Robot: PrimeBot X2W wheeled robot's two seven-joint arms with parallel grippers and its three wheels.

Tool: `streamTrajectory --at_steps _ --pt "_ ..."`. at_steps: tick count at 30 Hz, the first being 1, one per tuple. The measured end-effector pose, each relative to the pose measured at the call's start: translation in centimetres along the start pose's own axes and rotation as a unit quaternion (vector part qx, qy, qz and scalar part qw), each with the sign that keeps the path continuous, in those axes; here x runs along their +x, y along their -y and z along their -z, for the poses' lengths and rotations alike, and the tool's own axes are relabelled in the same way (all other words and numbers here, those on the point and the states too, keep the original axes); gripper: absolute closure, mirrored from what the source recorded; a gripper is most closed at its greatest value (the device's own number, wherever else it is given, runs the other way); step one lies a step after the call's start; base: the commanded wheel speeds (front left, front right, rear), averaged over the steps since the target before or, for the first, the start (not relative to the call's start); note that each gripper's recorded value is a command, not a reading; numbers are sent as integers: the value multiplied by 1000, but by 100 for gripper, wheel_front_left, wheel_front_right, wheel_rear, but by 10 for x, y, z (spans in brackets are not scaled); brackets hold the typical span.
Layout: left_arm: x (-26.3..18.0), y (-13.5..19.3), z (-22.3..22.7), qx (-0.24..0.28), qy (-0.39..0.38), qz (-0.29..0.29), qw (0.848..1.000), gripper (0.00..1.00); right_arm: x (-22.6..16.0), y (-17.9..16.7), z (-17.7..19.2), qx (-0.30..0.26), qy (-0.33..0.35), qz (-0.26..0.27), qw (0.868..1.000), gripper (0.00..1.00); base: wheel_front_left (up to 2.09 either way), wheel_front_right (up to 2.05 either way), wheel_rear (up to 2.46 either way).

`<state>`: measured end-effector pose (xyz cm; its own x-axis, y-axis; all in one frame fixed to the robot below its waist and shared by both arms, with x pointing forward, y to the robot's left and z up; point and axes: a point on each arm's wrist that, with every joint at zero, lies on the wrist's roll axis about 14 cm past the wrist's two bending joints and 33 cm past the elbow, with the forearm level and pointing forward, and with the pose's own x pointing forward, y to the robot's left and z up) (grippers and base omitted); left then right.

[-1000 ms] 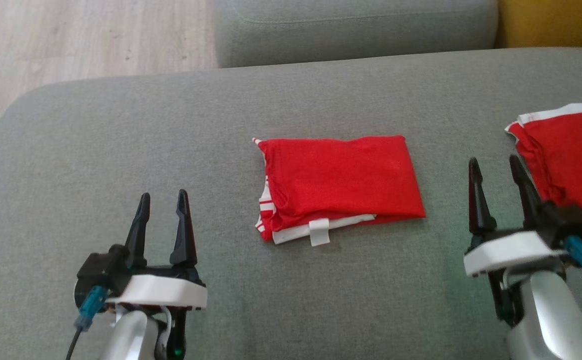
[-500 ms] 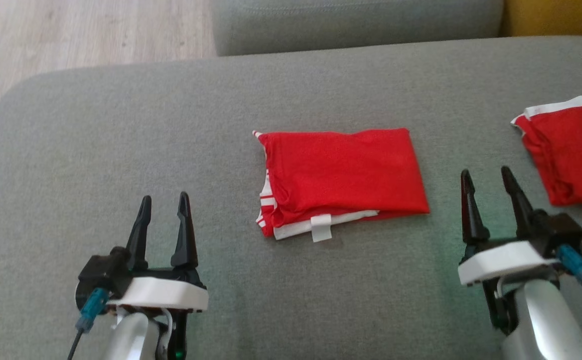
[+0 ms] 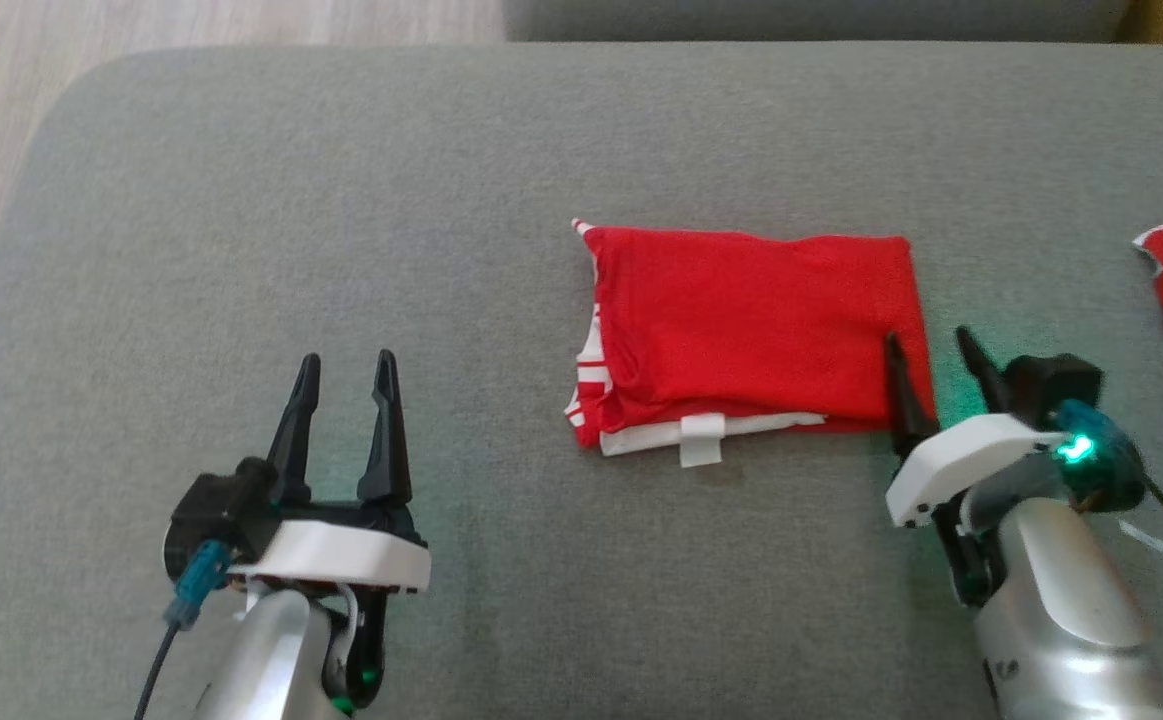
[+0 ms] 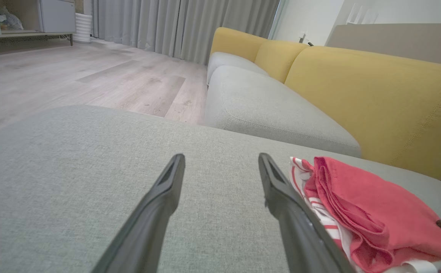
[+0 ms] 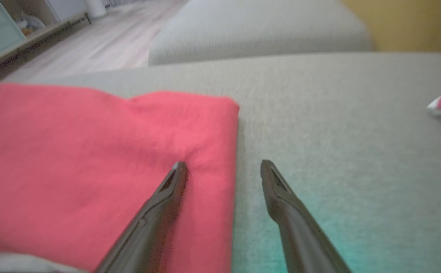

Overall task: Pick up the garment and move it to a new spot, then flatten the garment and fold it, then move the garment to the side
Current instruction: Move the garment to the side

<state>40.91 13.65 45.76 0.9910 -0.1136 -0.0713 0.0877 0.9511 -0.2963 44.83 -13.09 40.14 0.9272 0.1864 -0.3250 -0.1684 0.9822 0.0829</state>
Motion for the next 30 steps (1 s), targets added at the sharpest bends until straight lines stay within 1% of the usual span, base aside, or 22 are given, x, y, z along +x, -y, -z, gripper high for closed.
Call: streamTrajectory --at_steps 4,7,8,9,12,15,19,23,25,28,29,30 --pt "1 -7 0 2 -1 -10 1000 0 9 -13 32 13 -67 -17 998 0 0 0 0" --pt "0 -11 1 2 -2 -15 1000 0 18 -20 33 3 -78 -30 996 0 0 0 0" --pt "-1 -12 1 2 -2 -17 1000 0 20 -22 33 2 -84 -34 996 69 0 0 0" --pt "-1 -12 0 3 -1 -17 1000 0 22 -24 32 -1 -85 -39 996 100 0 0 0" --pt "1 -11 -2 3 2 -14 1000 0 21 -28 31 -11 -84 -47 995 100 0 0 0" --pt "3 -5 -5 6 5 -5 1000 0 18 -27 26 -28 -70 -48 996 100 0 0 0" --pt "6 8 -7 6 9 13 1000 0 10 -17 18 -54 -51 -37 997 100 0 0 0" --pt "11 24 -9 6 12 36 999 0 2 -1 1 -93 -23 -19 995 100 0 0 0" --pt "13 33 -8 5 12 48 999 0 -3 9 -9 -113 -10 -10 993 100 0 0 0" --pt "15 45 -5 3 7 66 998 0 -12 33 -25 -148 8 12 989 100 0 0 0" --pt "15 49 -2 3 4 71 997 0 -16 43 -30 -159 11 22 987 100 0 0 0" --pt "17 57 1 2 0 82 997 0 -25 67 -41 -184 17 43 982 100 0 0 0"
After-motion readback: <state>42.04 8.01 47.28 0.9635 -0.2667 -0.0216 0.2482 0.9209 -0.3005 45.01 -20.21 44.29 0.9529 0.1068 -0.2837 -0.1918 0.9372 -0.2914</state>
